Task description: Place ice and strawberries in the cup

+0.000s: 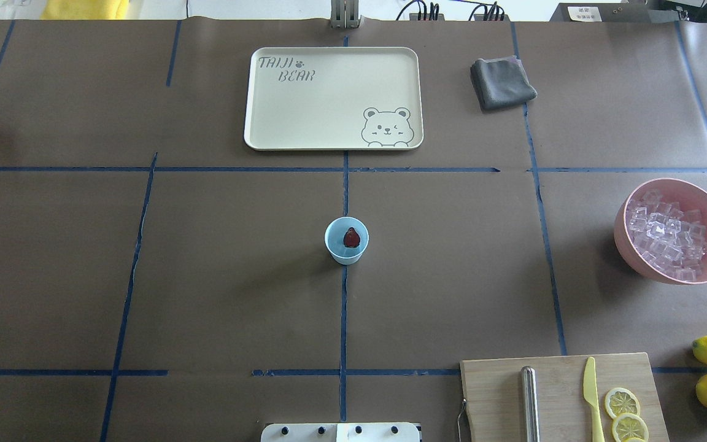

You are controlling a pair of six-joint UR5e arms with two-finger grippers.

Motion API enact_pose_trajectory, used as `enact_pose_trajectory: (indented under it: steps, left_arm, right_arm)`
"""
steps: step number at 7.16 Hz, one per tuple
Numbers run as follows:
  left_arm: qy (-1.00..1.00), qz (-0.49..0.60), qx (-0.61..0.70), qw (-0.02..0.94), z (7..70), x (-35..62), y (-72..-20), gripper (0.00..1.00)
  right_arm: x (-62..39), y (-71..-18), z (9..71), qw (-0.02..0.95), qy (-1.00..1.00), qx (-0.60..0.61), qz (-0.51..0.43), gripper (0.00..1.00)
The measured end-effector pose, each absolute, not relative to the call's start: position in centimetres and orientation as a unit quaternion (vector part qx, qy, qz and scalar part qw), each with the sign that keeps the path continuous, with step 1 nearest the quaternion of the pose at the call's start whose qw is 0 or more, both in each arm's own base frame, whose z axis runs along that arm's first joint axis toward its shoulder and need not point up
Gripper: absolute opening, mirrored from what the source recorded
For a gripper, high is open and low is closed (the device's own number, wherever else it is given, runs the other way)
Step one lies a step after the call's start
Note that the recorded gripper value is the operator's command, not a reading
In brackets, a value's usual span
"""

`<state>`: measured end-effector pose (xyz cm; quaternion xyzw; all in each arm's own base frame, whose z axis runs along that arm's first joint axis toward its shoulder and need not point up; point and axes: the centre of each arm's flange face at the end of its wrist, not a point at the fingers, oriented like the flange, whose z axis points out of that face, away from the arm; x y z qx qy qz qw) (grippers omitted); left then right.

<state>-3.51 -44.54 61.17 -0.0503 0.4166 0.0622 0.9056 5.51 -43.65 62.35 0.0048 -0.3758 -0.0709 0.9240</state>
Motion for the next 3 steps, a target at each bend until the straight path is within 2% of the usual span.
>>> enact_pose_trajectory:
  steps: [3]
  left_arm:
    - [0.414, 0.065, -0.049, 0.907, 60.93, -3.54, -44.5, 1.0]
  right_arm:
    - [5.46, -43.62, 62.23, 0.923, -0.379, 0.006, -0.07, 1.0]
